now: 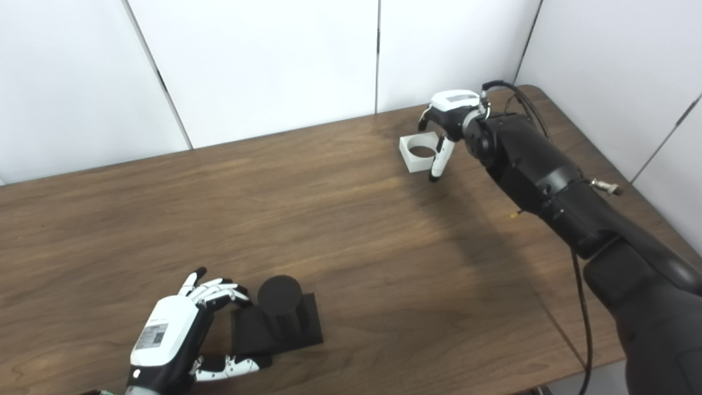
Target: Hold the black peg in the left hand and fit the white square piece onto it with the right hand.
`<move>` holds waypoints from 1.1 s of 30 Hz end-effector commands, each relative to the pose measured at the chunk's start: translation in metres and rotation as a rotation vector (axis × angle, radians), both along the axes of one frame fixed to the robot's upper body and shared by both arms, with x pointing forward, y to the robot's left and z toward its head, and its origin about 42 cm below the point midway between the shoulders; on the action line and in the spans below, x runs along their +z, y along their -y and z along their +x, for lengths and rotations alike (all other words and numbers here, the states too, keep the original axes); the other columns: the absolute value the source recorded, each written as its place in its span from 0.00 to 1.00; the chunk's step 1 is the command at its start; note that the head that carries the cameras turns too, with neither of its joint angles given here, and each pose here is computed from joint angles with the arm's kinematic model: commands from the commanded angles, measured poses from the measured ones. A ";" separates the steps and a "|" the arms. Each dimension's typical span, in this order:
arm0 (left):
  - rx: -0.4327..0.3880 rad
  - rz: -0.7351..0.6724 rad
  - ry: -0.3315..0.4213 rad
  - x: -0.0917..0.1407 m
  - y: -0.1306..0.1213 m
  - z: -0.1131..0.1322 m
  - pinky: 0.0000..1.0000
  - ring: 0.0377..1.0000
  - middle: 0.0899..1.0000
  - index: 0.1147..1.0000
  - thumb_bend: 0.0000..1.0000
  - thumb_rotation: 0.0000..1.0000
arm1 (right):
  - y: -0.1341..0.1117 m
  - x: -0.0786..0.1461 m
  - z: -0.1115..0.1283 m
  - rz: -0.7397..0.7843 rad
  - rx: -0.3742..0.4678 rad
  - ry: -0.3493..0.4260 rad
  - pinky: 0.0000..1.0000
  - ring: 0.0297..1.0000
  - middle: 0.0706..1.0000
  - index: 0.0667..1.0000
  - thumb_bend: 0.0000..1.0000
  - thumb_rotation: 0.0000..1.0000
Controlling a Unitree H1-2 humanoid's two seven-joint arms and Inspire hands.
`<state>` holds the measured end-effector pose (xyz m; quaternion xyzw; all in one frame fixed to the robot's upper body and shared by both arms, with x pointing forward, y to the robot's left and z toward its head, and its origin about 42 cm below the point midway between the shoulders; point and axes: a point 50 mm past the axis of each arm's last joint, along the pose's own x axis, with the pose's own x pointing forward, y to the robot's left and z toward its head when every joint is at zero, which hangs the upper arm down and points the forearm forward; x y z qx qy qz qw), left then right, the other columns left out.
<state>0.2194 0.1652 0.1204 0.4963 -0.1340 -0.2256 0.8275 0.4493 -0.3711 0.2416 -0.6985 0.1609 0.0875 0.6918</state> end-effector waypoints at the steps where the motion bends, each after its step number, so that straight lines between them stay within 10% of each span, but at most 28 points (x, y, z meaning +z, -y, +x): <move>1: -0.042 0.037 -0.030 -0.002 0.005 -0.008 1.00 0.83 0.73 0.42 0.52 0.05 | 0.000 0.035 0.012 -0.032 0.019 0.086 1.00 1.00 0.96 0.79 0.95 0.21; 17: -0.038 0.028 -0.031 0.001 0.010 -0.009 1.00 0.84 0.74 0.42 0.52 0.05 | -0.011 0.022 0.018 -0.055 0.060 0.071 1.00 1.00 0.95 0.81 0.91 0.23; 27: -0.035 0.024 -0.023 0.002 0.013 -0.009 1.00 0.84 0.74 0.42 0.52 0.05 | -0.007 0.022 0.017 -0.023 0.080 0.104 0.99 0.99 0.90 0.61 0.85 0.17; 29: -0.036 0.024 -0.025 0.003 0.013 -0.010 1.00 0.84 0.74 0.42 0.52 0.05 | -0.006 0.020 0.015 -0.005 0.090 0.122 0.96 0.96 0.86 0.49 0.61 0.15; 33: -0.036 0.024 -0.025 0.006 0.014 -0.011 1.00 0.84 0.74 0.42 0.52 0.05 | -0.004 0.014 0.011 0.000 0.109 0.154 0.90 0.91 0.79 0.45 0.53 0.13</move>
